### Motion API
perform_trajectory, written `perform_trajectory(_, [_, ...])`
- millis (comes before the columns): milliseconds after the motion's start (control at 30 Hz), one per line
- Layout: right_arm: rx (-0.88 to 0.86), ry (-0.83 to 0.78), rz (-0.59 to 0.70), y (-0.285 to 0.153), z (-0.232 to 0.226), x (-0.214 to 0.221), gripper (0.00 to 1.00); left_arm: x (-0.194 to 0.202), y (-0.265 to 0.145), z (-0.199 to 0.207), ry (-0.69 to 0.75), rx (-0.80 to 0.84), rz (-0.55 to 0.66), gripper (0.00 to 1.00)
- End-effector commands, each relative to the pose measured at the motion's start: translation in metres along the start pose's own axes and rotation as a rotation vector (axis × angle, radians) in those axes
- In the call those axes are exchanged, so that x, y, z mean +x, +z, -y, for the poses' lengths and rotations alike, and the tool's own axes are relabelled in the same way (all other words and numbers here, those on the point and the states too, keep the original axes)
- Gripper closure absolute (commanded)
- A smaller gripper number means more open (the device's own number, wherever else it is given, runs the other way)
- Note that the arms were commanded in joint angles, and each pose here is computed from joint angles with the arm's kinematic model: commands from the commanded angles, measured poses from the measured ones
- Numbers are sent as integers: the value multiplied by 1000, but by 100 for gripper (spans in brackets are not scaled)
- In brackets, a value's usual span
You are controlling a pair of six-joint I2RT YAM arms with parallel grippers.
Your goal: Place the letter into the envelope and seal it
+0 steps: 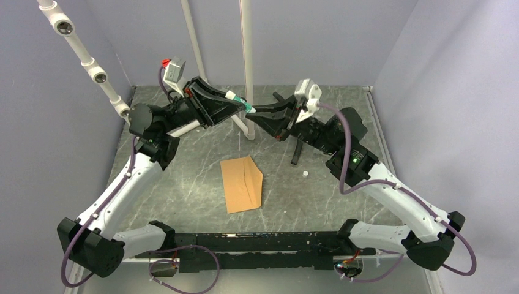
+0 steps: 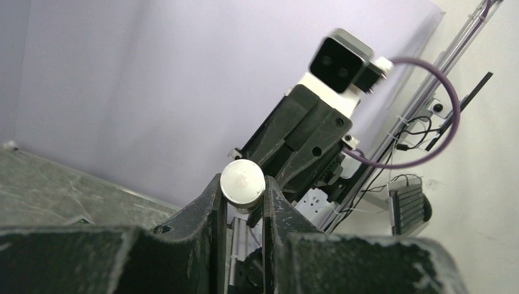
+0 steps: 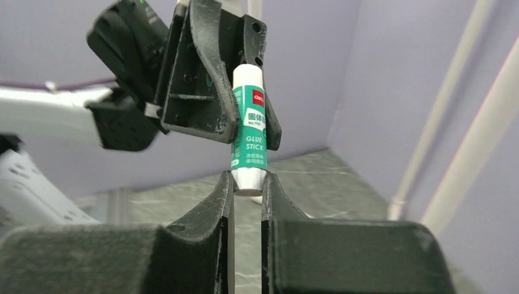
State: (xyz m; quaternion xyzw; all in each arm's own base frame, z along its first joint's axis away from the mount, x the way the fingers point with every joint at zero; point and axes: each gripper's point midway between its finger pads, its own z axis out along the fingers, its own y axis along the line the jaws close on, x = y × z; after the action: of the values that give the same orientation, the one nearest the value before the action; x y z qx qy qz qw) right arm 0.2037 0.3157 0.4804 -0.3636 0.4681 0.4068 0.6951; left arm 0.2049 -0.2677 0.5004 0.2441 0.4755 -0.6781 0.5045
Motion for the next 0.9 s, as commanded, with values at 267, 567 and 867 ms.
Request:
perform_trajectory(267, [-36,694,217,2,-17,-58,100,-9,-3,38,308,119,-25,98])
perform_trajectory(567, [-122,933,299,-7,-21,-55,100,-8,-6,41,278,134,-2,98])
perform_trajectory(867, [-227,1239,335,-3,-25,-53,100,-11,-9,39,291,98,28,98])
